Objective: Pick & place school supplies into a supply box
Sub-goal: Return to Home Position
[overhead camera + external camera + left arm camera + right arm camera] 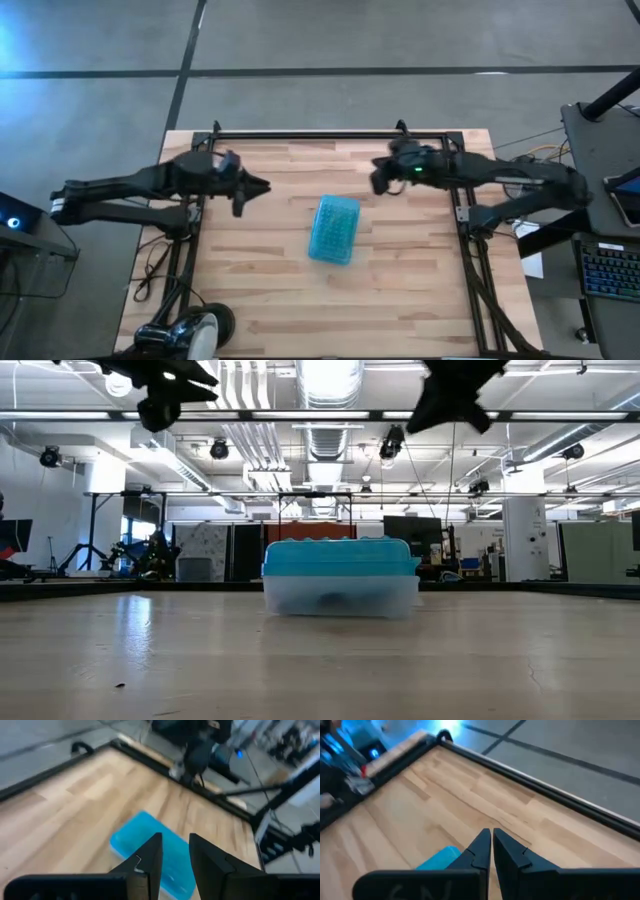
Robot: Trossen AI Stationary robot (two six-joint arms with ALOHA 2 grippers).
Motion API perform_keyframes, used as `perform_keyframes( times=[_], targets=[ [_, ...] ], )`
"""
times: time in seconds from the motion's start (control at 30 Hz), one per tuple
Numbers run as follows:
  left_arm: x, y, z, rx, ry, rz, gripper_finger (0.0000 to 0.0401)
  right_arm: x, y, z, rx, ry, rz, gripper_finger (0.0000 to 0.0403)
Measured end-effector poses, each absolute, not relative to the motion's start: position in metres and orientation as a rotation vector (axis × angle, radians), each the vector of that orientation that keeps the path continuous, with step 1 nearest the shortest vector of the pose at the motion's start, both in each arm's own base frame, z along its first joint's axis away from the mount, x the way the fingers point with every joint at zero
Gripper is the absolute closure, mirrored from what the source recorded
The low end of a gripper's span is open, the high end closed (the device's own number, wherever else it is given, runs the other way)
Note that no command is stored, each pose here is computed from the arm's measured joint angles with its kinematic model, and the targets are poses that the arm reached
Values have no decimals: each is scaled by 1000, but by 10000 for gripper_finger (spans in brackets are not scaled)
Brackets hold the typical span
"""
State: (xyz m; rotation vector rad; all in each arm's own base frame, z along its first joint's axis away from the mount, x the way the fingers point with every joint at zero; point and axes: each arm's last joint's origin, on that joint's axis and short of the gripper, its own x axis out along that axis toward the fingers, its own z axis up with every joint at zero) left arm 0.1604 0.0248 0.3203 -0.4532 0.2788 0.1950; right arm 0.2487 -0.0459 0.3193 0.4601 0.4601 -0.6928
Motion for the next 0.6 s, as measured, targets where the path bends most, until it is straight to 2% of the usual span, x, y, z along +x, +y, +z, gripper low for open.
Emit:
perform_keyframes(
  times=[0.17, 0.33, 0.5, 0.6],
  targets=[
    [139, 22, 334, -578, 165, 194, 321, 206, -39, 349, 581, 337, -687, 390],
    [125, 18, 342, -492, 111, 84, 321, 175, -24, 368, 461, 304, -496, 390],
    [120, 14, 331, -479, 37, -52, 321, 153, -22, 350, 489, 219, -470, 390],
    [120, 14, 314, -488, -39, -75, 321, 149, -19, 328, 509, 130, -374, 390]
  ],
)
